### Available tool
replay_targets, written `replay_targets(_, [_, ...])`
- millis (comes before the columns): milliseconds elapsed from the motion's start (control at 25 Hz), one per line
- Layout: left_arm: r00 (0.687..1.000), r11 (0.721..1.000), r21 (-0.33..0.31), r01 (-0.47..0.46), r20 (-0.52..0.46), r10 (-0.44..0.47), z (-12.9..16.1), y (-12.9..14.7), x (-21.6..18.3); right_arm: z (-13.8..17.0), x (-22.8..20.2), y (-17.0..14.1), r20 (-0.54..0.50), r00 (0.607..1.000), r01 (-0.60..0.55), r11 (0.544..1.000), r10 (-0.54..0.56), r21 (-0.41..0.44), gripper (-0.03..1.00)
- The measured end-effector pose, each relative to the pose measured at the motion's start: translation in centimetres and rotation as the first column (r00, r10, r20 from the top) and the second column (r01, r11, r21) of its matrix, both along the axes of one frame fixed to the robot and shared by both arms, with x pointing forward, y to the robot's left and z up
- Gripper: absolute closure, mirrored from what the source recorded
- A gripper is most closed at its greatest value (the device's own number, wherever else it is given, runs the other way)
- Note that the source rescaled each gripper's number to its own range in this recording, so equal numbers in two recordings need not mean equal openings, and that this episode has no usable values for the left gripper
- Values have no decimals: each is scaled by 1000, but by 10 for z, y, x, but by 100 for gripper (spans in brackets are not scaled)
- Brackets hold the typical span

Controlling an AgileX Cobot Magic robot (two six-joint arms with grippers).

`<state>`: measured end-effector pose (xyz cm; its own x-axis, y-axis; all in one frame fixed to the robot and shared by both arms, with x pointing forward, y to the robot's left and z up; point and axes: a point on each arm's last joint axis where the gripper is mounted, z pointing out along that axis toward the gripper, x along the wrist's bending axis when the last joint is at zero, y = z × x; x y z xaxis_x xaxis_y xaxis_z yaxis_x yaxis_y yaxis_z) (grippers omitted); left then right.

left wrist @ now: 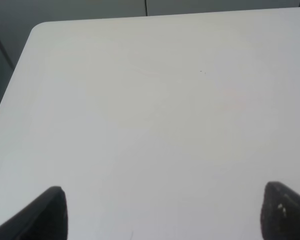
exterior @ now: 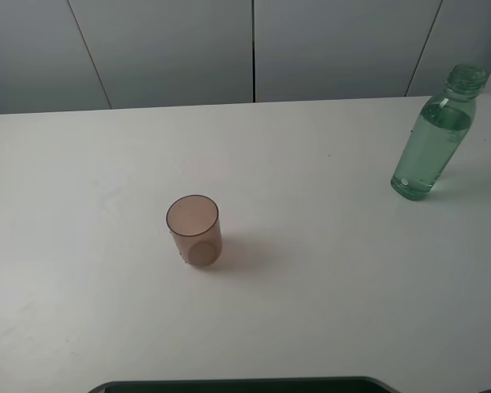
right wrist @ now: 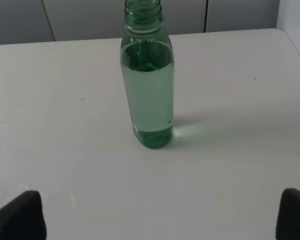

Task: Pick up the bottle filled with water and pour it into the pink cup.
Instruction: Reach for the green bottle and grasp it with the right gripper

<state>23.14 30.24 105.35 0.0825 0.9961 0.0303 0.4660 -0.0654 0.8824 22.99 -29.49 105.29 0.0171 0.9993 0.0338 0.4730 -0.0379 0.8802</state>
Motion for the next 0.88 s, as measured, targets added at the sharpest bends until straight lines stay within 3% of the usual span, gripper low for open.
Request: replay_targets(880, [1000, 1000, 0, 0, 0, 0, 0, 0, 0, 0, 0, 0, 0, 1000, 6, 1000, -6, 12, -3])
